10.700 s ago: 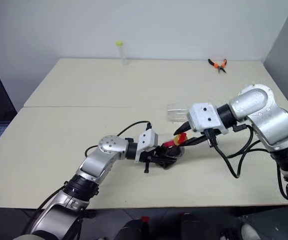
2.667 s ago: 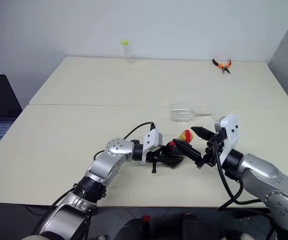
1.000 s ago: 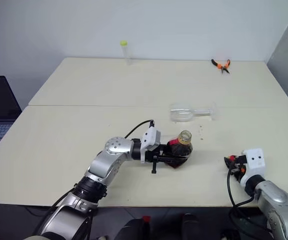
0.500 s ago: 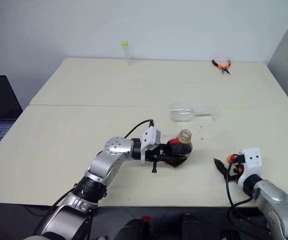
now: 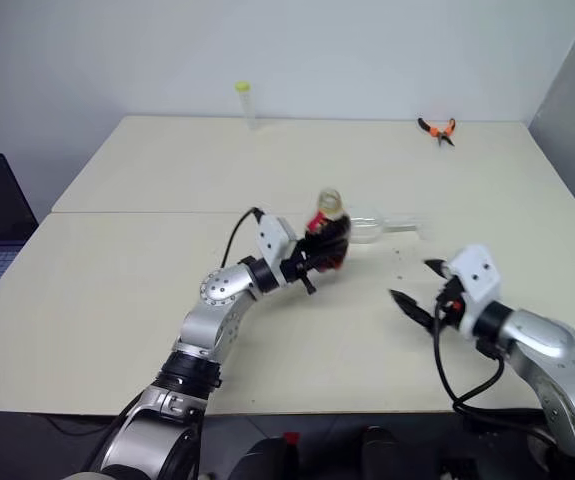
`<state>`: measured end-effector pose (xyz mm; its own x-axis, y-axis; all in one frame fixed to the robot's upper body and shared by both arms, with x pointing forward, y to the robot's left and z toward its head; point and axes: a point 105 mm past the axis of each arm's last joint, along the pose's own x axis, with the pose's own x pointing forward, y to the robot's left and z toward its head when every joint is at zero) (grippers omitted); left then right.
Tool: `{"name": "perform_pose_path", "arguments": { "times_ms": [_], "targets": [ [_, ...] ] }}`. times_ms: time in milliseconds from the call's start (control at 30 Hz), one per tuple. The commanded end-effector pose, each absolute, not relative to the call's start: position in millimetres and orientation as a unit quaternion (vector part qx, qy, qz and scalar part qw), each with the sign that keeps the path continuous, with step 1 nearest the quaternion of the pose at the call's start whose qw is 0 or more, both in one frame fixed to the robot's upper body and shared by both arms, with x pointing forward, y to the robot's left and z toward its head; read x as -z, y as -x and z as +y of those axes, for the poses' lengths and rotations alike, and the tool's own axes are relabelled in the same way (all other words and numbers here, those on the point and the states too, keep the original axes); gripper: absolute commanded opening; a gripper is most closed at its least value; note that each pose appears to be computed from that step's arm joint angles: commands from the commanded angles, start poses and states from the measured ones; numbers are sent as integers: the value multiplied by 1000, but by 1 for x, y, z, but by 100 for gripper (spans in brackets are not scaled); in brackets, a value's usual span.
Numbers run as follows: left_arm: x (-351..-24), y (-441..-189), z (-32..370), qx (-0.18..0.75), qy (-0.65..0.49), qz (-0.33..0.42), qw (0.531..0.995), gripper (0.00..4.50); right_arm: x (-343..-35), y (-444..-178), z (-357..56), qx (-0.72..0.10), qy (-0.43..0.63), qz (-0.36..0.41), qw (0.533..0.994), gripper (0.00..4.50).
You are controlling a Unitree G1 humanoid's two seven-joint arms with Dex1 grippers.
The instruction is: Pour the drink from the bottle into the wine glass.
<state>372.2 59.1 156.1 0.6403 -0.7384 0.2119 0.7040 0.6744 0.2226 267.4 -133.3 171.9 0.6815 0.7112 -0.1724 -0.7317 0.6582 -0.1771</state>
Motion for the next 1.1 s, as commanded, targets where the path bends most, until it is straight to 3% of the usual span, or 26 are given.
{"name": "perform_pose_path", "arguments": {
  "times_ms": [33, 333, 800, 1100],
  "targets": [
    [-178, -388, 92, 309, -69, -196, 928, 67, -182, -263, -104, -442, 106, 30, 890, 450],
    [-169, -425, 175, 116, -47, -175, 977, 67, -184, -275, -61, -474, 100, 10, 875, 450],
    [-135, -434, 218, 31, -42, -114, 992, 67, -188, -281, -44, -485, 106, -9, 868, 450],
    [-120, -427, 221, 30, -20, -109, 993, 362, -189, -282, -45, -486, 109, -9, 867, 450]
  ]
}}
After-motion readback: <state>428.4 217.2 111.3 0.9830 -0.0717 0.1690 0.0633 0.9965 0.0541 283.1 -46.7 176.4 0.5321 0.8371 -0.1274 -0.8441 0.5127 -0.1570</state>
